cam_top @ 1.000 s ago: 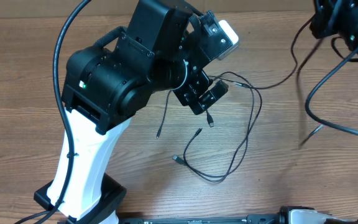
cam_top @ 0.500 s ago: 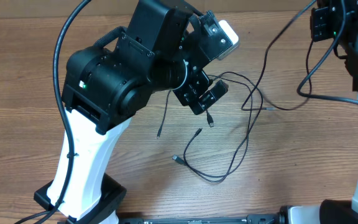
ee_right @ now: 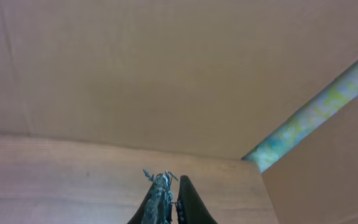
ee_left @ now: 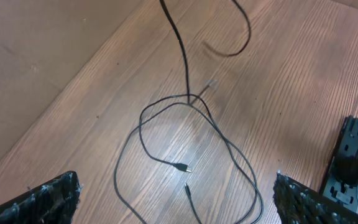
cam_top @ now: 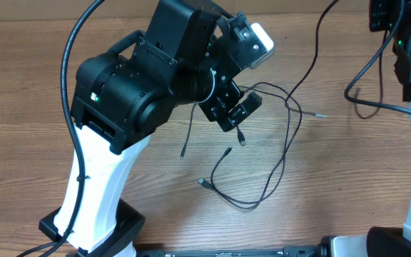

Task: Untangle cables

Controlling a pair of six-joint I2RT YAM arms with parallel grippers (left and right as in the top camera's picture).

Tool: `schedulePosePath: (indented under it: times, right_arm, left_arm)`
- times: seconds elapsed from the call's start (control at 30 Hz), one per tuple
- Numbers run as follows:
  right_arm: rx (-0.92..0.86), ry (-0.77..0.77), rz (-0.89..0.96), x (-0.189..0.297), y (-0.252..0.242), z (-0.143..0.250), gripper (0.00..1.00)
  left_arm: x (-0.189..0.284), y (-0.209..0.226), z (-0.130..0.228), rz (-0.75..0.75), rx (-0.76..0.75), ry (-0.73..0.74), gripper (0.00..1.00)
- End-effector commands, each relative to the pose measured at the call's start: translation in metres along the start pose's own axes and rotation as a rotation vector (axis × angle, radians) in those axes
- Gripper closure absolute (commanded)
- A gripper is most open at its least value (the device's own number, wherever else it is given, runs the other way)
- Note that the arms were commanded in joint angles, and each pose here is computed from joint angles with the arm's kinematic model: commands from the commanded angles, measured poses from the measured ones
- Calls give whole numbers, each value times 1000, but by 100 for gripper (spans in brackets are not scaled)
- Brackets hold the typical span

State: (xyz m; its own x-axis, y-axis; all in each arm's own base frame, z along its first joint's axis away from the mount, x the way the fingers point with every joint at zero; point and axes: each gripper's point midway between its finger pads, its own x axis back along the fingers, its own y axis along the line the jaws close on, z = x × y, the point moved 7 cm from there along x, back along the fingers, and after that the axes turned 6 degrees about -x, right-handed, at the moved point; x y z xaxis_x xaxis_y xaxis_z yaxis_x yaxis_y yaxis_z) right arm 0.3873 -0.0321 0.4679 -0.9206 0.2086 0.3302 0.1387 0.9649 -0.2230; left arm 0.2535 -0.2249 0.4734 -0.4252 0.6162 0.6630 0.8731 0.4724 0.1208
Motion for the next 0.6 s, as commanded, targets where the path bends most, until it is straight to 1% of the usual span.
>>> schedulePosePath:
  times: [0.0, 0.1, 0.2, 0.27, 0.43, 0.57]
  right_arm:
    - [-116, -46, 73, 3, -22, -9, 96]
    - [-232, -64, 113, -3, -44, -7, 96]
    - [-375, -54, 82, -20, -68, 4, 96]
    - [-438, -29, 59, -33, -79, 14, 96]
    - [-520, 30, 41, -65, -101, 39, 96]
    - [-533, 81, 57, -85, -108, 58, 96]
  left_arm:
    - [-4, 1, 0, -1, -12, 5, 1]
    - [-4, 1, 0, -1, -12, 5, 0]
    - [-4, 1, 0, -1, -12, 5, 0]
    - [-4, 1, 0, -1, -12, 5, 1]
    - [-4, 1, 0, -1, -12, 5, 0]
    - [-4, 1, 0, -1, -12, 5, 1]
